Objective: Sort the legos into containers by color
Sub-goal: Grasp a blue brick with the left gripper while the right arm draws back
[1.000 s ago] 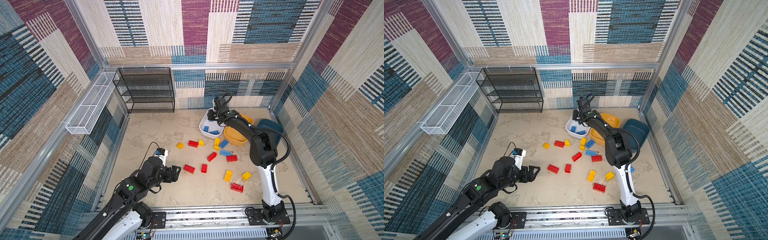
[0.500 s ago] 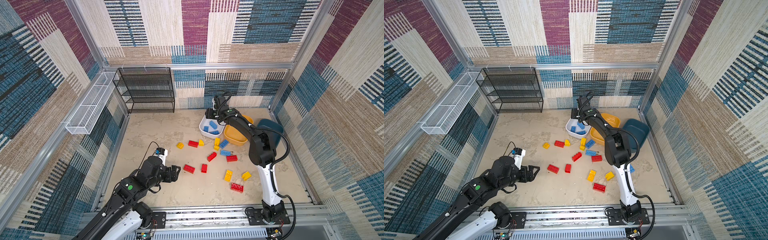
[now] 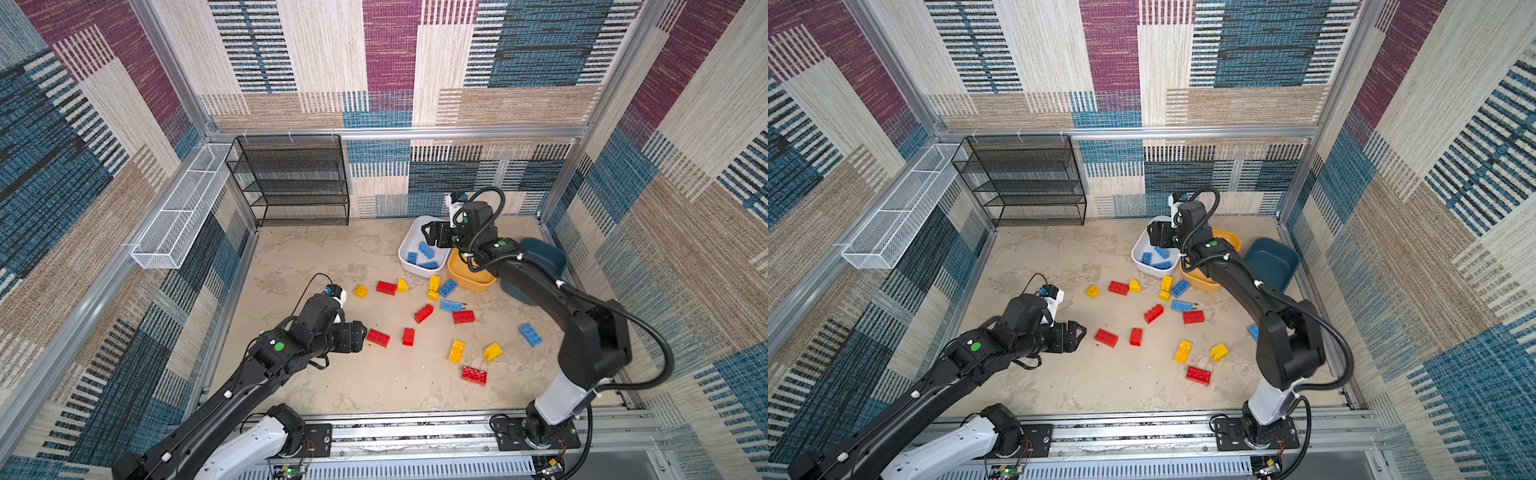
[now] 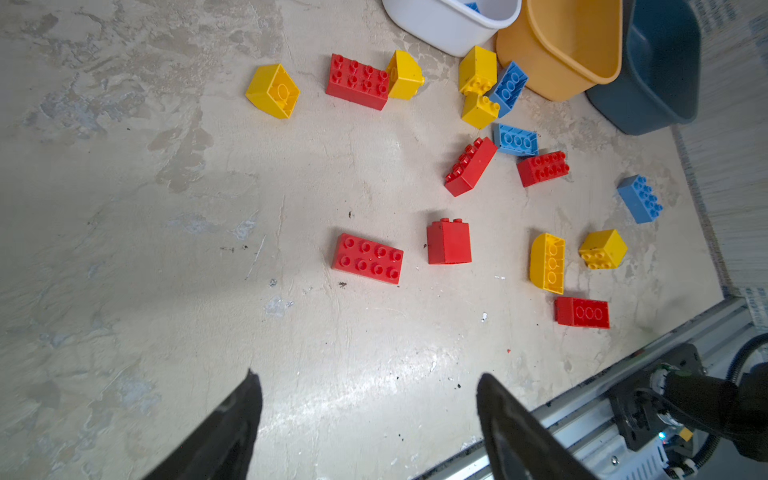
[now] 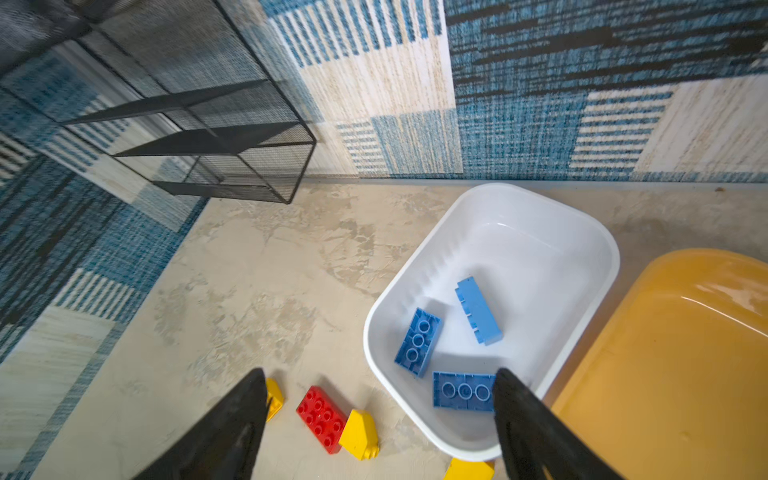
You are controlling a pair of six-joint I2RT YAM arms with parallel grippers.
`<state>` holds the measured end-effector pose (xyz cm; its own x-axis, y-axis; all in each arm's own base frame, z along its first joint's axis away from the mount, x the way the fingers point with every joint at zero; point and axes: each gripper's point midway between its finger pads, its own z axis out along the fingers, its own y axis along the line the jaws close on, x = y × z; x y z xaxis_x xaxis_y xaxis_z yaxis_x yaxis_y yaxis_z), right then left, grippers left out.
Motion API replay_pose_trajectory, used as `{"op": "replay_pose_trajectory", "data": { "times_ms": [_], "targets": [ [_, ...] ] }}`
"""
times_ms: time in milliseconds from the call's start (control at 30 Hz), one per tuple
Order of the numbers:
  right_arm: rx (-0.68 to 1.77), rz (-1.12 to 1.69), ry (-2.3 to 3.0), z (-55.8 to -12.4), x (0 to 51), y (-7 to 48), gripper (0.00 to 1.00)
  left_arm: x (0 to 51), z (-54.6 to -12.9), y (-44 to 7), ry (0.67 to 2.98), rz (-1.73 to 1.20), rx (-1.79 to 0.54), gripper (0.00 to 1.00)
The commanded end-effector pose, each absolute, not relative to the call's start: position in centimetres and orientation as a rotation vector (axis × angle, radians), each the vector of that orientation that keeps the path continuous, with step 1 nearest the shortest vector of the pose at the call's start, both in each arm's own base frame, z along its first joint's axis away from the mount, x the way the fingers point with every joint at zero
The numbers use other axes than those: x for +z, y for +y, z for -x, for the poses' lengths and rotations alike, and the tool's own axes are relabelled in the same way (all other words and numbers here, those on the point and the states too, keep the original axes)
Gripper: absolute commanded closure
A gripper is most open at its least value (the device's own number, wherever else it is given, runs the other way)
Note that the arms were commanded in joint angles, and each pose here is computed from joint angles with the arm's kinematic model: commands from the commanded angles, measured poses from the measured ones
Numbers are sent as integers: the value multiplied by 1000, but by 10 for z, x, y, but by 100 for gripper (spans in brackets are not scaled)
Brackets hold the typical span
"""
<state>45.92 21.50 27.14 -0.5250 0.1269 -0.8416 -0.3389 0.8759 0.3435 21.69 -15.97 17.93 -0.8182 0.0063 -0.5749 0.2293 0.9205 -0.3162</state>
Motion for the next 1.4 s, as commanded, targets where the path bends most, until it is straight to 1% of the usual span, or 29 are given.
{"op": "replay_pose_trajectory", "data": {
  "times_ms": [0,133,233,367,567,800,933,1033,1200,1367],
  "targets": [
    [639,166,1907,-433,306,208,10,187,-230,-173,2455,-251,-511,19],
    [688,157,1872,-389,311,194,6,186,-244,-188,2463,-271,-522,19],
    [713,166,1872,-366,310,189,5,185,-254,-200,2470,-290,-529,19],
    [721,158,1864,-341,315,178,4,176,-265,-222,2485,-327,-540,21],
    [659,89,1835,-311,322,151,4,146,-282,-269,2544,-404,-563,27],
    [642,80,1833,-297,316,141,4,133,-304,-332,2559,-551,-493,27],
    [662,84,1812,-291,323,142,4,124,-315,-367,2568,-598,-477,24],
    [678,95,1787,-287,331,142,4,114,-326,-391,2563,-626,-416,22],
    [702,108,1753,-279,342,142,5,91,-342,-416,2587,-624,-338,23],
    [703,110,1746,-274,344,140,6,74,-355,-432,2592,-622,-315,22]
  ]
}}
